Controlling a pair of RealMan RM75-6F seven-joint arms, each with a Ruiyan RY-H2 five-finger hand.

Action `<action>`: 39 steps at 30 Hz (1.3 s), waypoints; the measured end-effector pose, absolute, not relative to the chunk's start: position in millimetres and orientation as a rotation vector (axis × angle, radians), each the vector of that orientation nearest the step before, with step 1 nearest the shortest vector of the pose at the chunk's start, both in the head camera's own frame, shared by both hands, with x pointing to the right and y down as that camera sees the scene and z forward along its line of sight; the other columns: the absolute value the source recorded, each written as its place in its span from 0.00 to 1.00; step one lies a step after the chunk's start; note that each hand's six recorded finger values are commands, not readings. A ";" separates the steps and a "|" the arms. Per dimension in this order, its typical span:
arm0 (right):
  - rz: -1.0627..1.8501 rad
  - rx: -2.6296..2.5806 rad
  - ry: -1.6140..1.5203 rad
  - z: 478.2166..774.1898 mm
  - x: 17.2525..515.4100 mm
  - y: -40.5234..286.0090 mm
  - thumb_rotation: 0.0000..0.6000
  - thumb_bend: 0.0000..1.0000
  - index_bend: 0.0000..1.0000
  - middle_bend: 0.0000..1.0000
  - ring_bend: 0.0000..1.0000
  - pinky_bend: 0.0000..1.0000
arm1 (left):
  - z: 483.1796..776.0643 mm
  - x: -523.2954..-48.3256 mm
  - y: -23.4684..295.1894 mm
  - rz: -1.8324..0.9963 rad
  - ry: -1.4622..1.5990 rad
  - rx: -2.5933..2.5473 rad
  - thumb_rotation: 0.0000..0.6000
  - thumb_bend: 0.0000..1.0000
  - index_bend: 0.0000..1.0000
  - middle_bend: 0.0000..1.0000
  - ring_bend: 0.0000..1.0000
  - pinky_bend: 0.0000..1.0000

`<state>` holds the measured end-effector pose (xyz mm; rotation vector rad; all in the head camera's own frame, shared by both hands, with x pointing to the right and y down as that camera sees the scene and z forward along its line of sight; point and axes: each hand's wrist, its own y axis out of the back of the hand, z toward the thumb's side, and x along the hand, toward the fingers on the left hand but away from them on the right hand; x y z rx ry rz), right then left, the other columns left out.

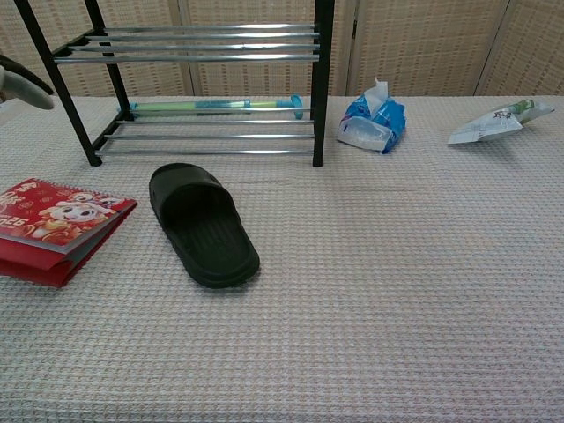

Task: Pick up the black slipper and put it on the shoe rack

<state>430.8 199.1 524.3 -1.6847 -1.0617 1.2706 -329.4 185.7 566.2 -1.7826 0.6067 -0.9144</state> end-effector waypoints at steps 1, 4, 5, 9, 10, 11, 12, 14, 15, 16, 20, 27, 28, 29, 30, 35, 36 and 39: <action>1.271 -1.683 -1.064 524.1 430.8 199.4 1.00 0.38 0.19 0.34 0.22 0.22 | 567.4 -320.8 183.3 -0.874 0.569 -1.794 1.00 0.15 0.24 0.19 0.12 0.32; 1.276 -1.682 -1.071 524.2 432.0 200.9 1.00 0.38 0.19 0.34 0.22 0.22 | 573.1 -294.0 176.7 -0.761 0.445 -1.827 1.00 0.15 0.23 0.19 0.12 0.31; 1.278 -1.681 -1.072 524.1 432.5 201.4 1.00 0.38 0.19 0.34 0.22 0.22 | 575.4 -287.1 175.2 -0.736 0.408 -1.833 1.00 0.15 0.22 0.19 0.12 0.31; 1.281 -1.670 -1.076 521.7 434.2 202.7 1.00 0.38 0.19 0.34 0.22 0.22 | 588.8 -260.3 168.9 -0.670 0.244 -1.830 1.00 0.15 0.19 0.19 0.12 0.31; 1.282 -1.666 -1.077 520.7 434.6 203.2 1.00 0.38 0.19 0.34 0.22 0.22 | 591.5 -254.2 167.6 -0.657 0.210 -1.825 1.00 0.15 0.19 0.19 0.12 0.31; 1.283 -1.663 -1.079 520.0 434.8 203.6 1.00 0.38 0.19 0.34 0.22 0.22 | 594.1 -248.1 166.5 -0.644 0.176 -1.818 1.00 0.15 0.19 0.19 0.12 0.30; 1.284 -1.661 -1.080 519.3 435.1 204.1 1.00 0.38 0.19 0.34 0.22 0.22 | 597.4 -240.0 165.2 -0.626 0.134 -1.808 1.00 0.15 0.19 0.19 0.12 0.30; 1.285 -1.657 -1.085 518.3 435.7 205.0 1.00 0.38 0.19 0.34 0.22 0.22 | 602.0 -228.3 163.6 -0.600 0.073 -1.786 1.00 0.15 0.19 0.19 0.12 0.30; 1.285 -1.656 -1.088 518.2 435.9 205.5 1.00 0.38 0.19 0.34 0.22 0.22 | 604.9 -221.2 162.9 -0.585 0.035 -1.768 1.00 0.15 0.19 0.19 0.12 0.30; 1.285 -1.656 -1.093 518.4 436.1 206.2 1.00 0.38 0.19 0.34 0.22 0.22 | 607.2 -216.7 162.6 -0.576 0.009 -1.755 1.00 0.15 0.18 0.19 0.12 0.30; 1.289 -1.659 -1.104 520.4 437.3 209.0 1.00 0.38 0.19 0.34 0.23 0.22 | 617.3 -202.0 162.0 -0.564 -0.094 -1.708 1.00 0.15 0.16 0.19 0.12 0.30; 1.301 -1.654 -1.117 522.9 441.8 210.2 1.00 0.38 0.19 0.35 0.23 0.22 | 633.2 -177.9 156.8 -0.582 -0.224 -1.642 1.00 0.15 0.12 0.18 0.12 0.28; 1.301 -1.653 -1.118 523.2 442.3 210.0 1.00 0.38 0.19 0.35 0.23 0.22 | 635.0 -175.5 155.7 -0.590 -0.232 -1.638 1.00 0.15 0.12 0.18 0.12 0.28; 1.301 -1.653 -1.119 523.5 442.5 209.9 1.00 0.38 0.20 0.35 0.23 0.22 | 636.8 -173.3 154.5 -0.598 -0.240 -1.633 1.00 0.15 0.12 0.18 0.12 0.28; 1.301 -1.654 -1.120 523.8 442.7 209.9 1.00 0.38 0.20 0.35 0.23 0.22 | 638.7 -170.3 153.2 -0.604 -0.250 -1.621 1.00 0.15 0.12 0.18 0.12 0.28; 1.305 -1.657 -1.120 525.7 444.6 210.2 1.00 0.38 0.20 0.35 0.24 0.22 | 648.8 -160.5 150.2 -0.625 -0.306 -1.562 1.00 0.15 0.12 0.16 0.12 0.28; 1.306 -1.656 -1.122 525.9 445.2 210.3 1.00 0.38 0.20 0.35 0.24 0.22 | 651.5 -158.2 149.4 -0.629 -0.320 -1.547 1.00 0.15 0.12 0.16 0.12 0.28; 1.312 -1.655 -1.127 526.5 447.6 211.1 1.00 0.38 0.20 0.35 0.24 0.22 | 659.1 -152.2 148.2 -0.641 -0.348 -1.522 1.00 0.15 0.12 0.16 0.12 0.28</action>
